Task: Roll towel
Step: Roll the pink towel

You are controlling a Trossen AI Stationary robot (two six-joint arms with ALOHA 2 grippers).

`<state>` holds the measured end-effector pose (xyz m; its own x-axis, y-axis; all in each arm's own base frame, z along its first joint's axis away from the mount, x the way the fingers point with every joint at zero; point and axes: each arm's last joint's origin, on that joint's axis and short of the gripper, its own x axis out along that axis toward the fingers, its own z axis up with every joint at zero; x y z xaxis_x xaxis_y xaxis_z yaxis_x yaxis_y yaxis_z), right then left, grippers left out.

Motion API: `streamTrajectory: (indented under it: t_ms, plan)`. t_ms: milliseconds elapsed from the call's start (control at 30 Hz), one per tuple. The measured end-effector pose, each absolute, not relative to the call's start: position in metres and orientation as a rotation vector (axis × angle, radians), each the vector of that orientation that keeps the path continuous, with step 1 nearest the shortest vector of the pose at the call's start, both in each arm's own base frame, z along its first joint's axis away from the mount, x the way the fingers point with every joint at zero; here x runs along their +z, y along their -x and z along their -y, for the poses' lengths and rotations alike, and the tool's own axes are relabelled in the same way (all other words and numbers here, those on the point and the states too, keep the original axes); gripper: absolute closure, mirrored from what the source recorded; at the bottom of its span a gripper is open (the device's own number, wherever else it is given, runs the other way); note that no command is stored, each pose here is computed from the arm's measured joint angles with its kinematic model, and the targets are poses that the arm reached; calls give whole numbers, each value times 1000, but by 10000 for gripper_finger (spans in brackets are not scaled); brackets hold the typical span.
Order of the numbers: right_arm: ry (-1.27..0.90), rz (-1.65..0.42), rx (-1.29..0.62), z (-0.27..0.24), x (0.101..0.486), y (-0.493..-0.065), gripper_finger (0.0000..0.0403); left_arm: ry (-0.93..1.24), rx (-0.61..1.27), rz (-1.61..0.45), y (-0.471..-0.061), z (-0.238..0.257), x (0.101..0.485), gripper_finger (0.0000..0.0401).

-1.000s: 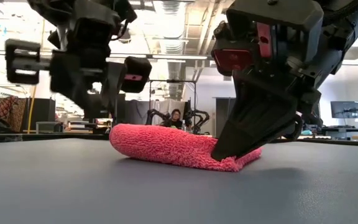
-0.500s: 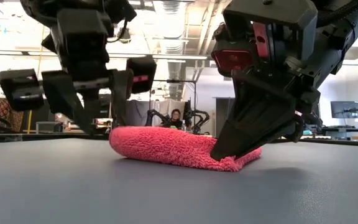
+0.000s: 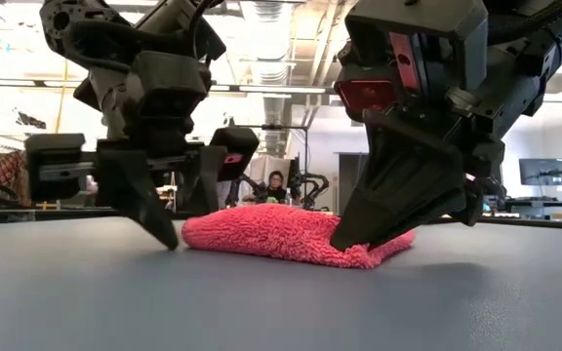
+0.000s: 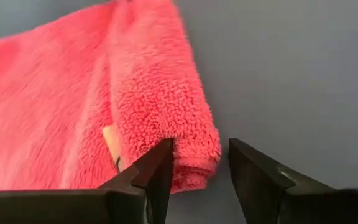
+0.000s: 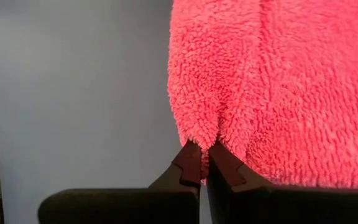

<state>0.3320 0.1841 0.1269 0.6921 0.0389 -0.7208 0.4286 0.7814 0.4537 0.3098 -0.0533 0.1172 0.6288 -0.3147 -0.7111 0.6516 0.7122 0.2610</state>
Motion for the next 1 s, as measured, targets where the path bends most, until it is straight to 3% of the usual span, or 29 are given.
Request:
streamTrajectory:
  t_ms: [167,400,833,1000]
  plan:
    - [-658,-788,-239,-183,127,-332,378,-481,-510,-749,-311,51,108,285]
    - [-751,-786,-275,-187,127,-330,378,-196,-482,-835,-313,48,94,389]
    - [-923,-731,-306,-194,130,-330,378,318,-747,-1034,-314,12,110,399]
    - [-999,-730,-352,-186,130,-334,378,424,-716,-1096,-315,3,116,399]
